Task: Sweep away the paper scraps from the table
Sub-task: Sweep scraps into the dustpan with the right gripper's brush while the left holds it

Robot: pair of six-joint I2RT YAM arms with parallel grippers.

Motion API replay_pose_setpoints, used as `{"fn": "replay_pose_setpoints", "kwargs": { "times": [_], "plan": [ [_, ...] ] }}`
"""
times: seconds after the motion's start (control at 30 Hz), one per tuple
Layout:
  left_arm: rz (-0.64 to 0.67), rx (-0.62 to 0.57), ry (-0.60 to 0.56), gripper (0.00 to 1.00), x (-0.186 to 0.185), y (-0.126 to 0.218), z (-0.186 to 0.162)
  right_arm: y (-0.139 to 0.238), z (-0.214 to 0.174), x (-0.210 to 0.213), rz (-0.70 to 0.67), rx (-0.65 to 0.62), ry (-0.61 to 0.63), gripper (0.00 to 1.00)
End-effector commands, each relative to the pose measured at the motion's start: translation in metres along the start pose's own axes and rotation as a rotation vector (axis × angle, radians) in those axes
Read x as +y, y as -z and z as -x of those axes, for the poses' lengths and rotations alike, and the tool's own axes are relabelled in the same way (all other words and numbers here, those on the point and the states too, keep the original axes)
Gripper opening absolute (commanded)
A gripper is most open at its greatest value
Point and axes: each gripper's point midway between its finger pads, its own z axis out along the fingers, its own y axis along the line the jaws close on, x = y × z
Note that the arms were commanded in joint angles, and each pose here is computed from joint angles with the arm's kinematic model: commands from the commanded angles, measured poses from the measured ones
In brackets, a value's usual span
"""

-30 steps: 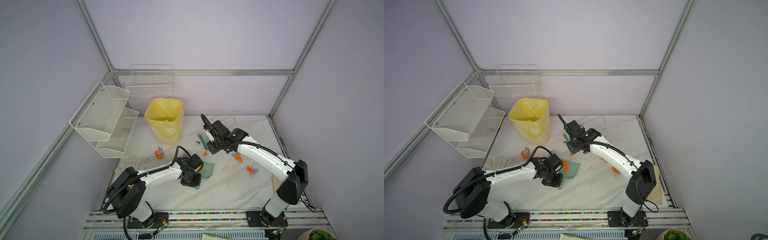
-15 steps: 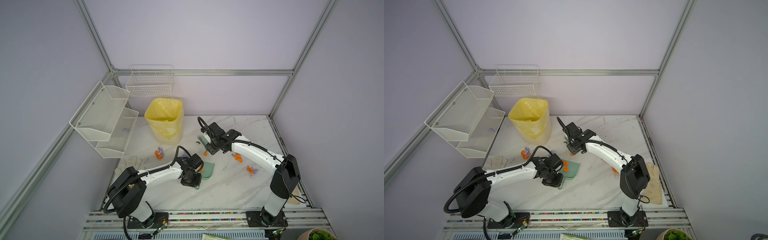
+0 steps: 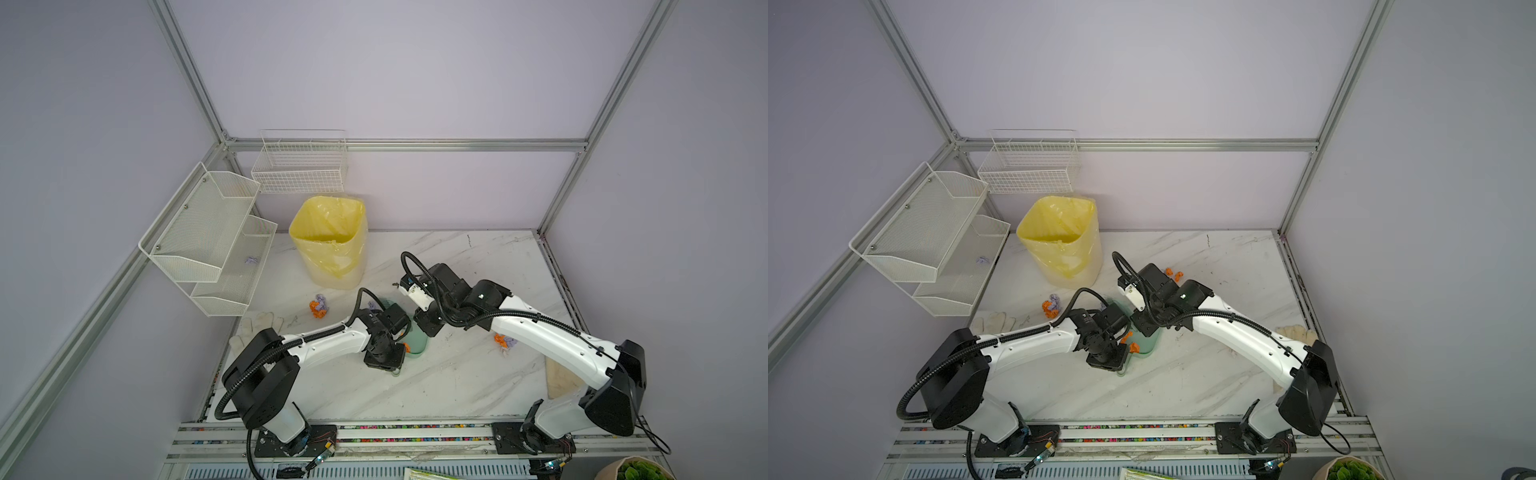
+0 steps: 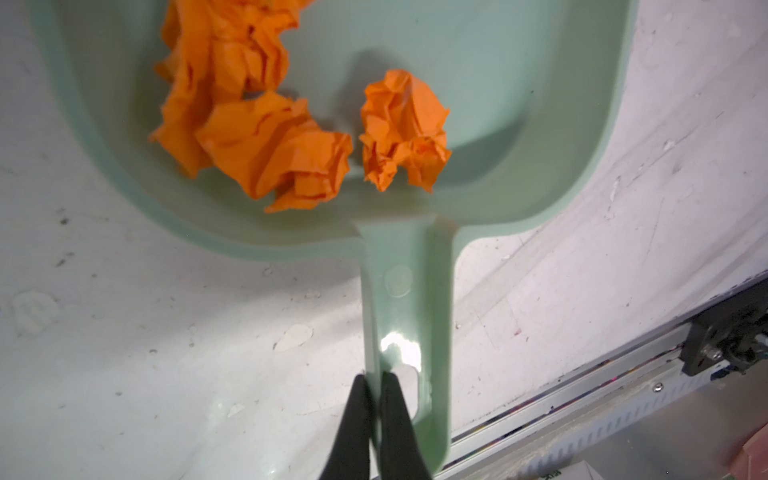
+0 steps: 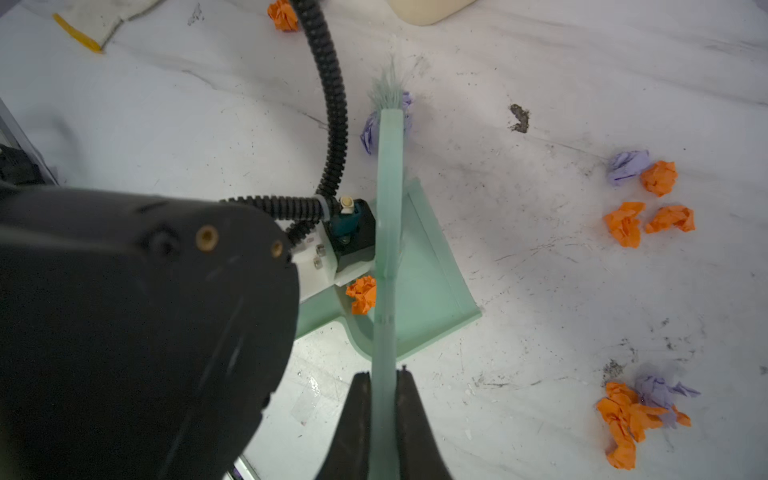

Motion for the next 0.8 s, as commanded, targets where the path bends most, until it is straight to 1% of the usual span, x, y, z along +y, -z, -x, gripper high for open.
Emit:
{"fn": "replay_pose_setpoints", "kwargs": {
  "times": [0.0, 0.13, 0.37, 0.43, 0.5, 0.63, 0.77],
  "plan": [
    [-0.045, -0.076, -0.037, 0.0, -0.021, 0.021, 0.024, 0.02, -0.001, 0.001, 0.003, -0.034, -0.081, 0.0],
    [-0.054, -0.095, -0.047, 0.0, -0.023, 0.026, 0.027, 0.029, 0.004, -0.019, -0.097, -0.065, -0.153, 0.0],
    [-0.052, -0.155, -0.052, 0.0, -0.023, 0.038, 0.033, 0.033, 0.012, -0.054, -0.204, -0.108, -0.247, 0.0],
    [-0.046, -0.171, -0.052, 0.0, -0.022, 0.041, 0.034, 0.037, 0.017, -0.066, -0.244, -0.141, -0.276, 0.0],
    [-0.041, -0.18, -0.052, 0.0, -0.021, 0.042, 0.035, 0.039, 0.023, -0.07, -0.248, -0.18, -0.296, 0.0],
    [-0.036, -0.217, -0.055, 0.0, -0.019, 0.049, 0.037, 0.06, 0.037, -0.08, -0.245, -0.304, -0.381, 0.0],
    [-0.025, -0.276, -0.063, 0.0, -0.013, 0.053, 0.04, 0.065, 0.04, -0.08, -0.221, -0.357, -0.419, 0.0]
  ]
}}
